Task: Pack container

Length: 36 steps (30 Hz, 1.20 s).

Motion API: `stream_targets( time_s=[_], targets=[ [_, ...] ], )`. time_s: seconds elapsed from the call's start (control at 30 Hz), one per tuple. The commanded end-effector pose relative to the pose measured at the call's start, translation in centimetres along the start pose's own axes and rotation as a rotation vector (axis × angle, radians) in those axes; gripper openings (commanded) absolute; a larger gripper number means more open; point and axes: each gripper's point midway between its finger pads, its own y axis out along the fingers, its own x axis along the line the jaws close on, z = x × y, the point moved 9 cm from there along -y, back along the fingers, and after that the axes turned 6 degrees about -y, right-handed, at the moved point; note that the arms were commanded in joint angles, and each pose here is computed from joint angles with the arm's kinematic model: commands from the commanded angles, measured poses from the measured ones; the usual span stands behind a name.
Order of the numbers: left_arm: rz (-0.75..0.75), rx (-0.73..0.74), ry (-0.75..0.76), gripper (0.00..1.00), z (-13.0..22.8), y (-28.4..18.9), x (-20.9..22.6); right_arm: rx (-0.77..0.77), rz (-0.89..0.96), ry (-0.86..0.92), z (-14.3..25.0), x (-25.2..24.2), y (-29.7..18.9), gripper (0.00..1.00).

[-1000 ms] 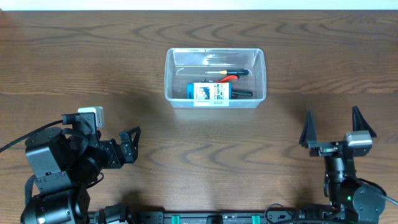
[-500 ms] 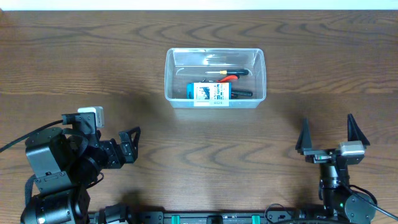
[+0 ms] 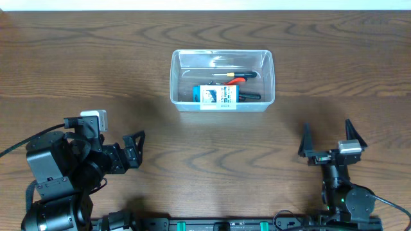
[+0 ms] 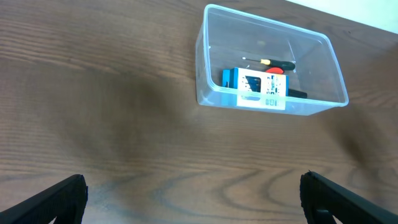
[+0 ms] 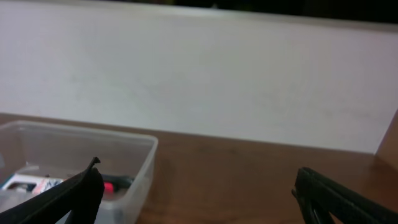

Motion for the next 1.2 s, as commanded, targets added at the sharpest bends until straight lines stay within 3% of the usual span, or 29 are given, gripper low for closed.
stream_targets(
  time_s=[0.0, 0.33, 1.17],
  targets=[
    [0.012, 0.002, -0.007, 0.98, 0.0, 0.0, -0.1, 0.014, -0.011, -0.009, 1.0, 0.3, 0.1, 0.99],
    [0.012, 0.002, -0.007, 0.98, 0.0, 0.0, -0.1, 0.164, -0.064, -0.003, 3.7, 1.2, -0.1, 0.99],
    [0.012, 0.002, -0.007, 0.98, 0.0, 0.0, -0.1, 0.163, -0.081, -0.003, 3.7, 1.6, -0.1, 0.99]
  ],
)
